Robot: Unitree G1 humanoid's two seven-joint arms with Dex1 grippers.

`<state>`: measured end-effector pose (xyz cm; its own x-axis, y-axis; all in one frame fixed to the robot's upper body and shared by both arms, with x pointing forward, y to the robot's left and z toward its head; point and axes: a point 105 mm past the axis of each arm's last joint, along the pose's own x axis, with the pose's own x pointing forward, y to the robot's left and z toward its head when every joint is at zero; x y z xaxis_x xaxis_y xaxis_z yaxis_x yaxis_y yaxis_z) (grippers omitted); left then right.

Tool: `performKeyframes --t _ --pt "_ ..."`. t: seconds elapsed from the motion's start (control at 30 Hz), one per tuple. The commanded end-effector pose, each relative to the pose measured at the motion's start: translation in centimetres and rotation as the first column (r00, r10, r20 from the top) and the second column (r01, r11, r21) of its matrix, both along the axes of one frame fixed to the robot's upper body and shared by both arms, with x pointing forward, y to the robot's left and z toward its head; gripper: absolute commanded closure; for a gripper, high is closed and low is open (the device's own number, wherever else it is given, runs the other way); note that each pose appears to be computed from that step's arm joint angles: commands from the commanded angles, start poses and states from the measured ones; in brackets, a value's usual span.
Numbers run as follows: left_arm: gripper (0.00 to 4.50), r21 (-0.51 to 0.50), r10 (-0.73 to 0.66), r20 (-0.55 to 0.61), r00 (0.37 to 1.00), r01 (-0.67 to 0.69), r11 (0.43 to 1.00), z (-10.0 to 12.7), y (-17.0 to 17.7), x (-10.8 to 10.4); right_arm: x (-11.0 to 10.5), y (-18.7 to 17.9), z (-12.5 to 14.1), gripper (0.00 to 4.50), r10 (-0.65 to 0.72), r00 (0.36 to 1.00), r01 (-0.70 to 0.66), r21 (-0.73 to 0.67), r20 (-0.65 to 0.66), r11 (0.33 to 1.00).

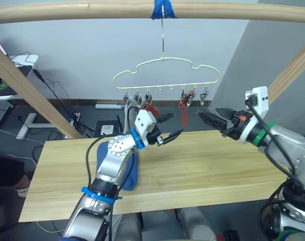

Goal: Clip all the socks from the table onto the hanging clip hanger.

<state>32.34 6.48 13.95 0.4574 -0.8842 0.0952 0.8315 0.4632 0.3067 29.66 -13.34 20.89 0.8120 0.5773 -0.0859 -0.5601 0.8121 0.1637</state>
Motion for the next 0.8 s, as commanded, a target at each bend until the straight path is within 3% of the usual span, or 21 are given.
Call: performKeyframes --t 0.03,0.2,0.3,0.43,0.8 --pt "0.08 -0.058 -0.056 -0.019 0.998 0.054 0.997 2.5 2.8 -2.2 0.0 1.1 1.6 0.00 -0.053 0.981 0.056 -0.013 0.187 0.998" --pt "0.01 -0.070 -0.081 -0.081 0.993 0.075 0.995 4.2 5.1 -5.3 0.9 2.6 1.7 0.00 -0.079 0.957 0.085 -0.010 0.280 0.996" --pt "0.00 -0.068 -0.074 -0.115 0.991 0.067 0.995 4.6 5.7 -6.5 1.6 2.6 1.6 0.57 -0.124 0.942 0.129 0.005 0.311 0.992" --pt "0.00 -0.076 -0.024 -0.140 0.990 0.013 0.997 4.7 6.4 -7.6 2.5 2.8 1.3 2.00 -0.164 0.927 0.180 -0.014 0.338 0.984" --pt "0.00 -0.094 0.056 -0.158 0.986 -0.071 0.993 4.3 6.1 -8.6 4.8 2.7 0.0 2.00 -0.247 0.909 0.261 0.004 0.336 0.965"
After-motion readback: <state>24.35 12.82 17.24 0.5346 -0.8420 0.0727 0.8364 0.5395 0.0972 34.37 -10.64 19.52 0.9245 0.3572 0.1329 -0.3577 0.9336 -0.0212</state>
